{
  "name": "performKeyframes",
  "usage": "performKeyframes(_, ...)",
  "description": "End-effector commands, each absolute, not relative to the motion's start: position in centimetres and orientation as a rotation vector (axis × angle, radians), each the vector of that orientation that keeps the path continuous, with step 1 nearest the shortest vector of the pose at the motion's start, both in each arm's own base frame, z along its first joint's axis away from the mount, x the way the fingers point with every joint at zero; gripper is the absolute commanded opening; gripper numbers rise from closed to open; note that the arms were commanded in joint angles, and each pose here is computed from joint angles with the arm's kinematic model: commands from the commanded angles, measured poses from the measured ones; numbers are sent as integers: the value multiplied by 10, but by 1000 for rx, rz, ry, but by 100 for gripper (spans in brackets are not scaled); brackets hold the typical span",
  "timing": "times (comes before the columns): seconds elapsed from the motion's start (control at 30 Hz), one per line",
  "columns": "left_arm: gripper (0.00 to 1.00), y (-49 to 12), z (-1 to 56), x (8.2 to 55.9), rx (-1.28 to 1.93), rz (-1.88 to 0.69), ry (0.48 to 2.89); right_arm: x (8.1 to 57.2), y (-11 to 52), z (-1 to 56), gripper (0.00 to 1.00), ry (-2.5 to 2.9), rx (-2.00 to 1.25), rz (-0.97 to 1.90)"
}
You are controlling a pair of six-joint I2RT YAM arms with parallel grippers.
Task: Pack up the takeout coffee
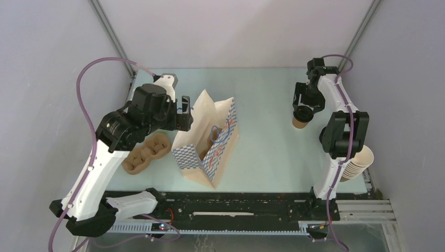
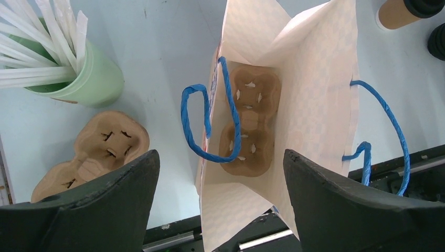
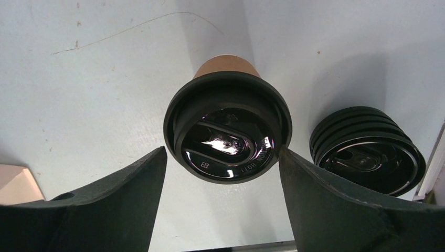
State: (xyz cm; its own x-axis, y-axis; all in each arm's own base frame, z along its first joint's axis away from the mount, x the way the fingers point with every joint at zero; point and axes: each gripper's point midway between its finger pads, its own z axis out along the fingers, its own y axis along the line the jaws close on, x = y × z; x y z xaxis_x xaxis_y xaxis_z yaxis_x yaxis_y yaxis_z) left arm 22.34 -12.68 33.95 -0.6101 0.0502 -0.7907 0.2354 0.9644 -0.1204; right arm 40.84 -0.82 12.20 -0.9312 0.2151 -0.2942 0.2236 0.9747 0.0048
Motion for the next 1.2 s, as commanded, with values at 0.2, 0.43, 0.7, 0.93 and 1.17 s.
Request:
performKeyframes(0.2, 92, -123, 360, 230, 201, -261, 2154, 414, -18, 123, 86, 2811, 341, -54)
performKeyframes(0.43, 92, -125, 360, 231, 206, -267, 2152, 417, -17, 132, 87, 2786, 332, -54)
performKeyframes(0.7, 92, -124, 361, 232, 207, -258, 2150, 418, -18, 136, 89, 2776, 329, -51)
performKeyframes(0.93, 92, -123, 361, 231, 206, -255, 2149, 418, -18, 135, 91, 2775, 342, -35)
performKeyframes(1.17, 92, -124, 361, 231, 209, -261, 2150, 418, -18, 127, 86, 2794, 343, -26)
